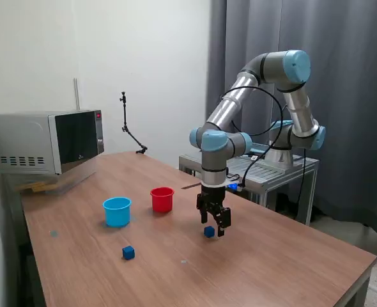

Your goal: Place red objects in the red bin, and blue objects in the blue bin.

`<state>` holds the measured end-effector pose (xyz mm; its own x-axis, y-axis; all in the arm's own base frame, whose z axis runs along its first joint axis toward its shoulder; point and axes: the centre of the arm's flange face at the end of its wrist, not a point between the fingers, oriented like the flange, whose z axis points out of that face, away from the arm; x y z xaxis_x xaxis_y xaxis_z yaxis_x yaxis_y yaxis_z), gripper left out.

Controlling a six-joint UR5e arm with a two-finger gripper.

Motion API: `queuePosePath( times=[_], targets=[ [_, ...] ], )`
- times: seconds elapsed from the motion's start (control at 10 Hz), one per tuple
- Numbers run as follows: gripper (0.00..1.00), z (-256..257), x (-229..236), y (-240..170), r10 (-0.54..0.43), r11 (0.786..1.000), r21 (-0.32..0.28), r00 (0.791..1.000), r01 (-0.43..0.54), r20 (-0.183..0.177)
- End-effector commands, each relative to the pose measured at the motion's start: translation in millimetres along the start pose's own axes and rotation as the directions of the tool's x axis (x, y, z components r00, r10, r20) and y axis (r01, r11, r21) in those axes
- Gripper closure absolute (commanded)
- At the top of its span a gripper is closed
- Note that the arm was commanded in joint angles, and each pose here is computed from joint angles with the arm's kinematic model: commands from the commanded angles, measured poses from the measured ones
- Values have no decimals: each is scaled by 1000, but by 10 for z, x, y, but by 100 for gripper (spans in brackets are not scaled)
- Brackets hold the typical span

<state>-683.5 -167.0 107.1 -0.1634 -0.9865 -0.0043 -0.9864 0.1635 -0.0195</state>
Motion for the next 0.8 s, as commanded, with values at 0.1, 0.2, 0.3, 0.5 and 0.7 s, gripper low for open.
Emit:
queuePosePath(
  times=[0.1, 0.2, 0.3, 0.5, 0.7],
  targets=[
    [0, -42, 10, 43, 0, 1000, -13, 1000, 0, -3],
    [0, -38, 11, 48, 0, 1000, -13, 1000, 0, -3],
    [0, -50, 13, 58, 0, 1000, -16, 1000, 0, -4],
    [0, -40, 13, 58, 1, 1000, -15, 1000, -1, -3],
    [0, -38, 12, 56, 0, 1000, -14, 1000, 0, -3]
  ],
)
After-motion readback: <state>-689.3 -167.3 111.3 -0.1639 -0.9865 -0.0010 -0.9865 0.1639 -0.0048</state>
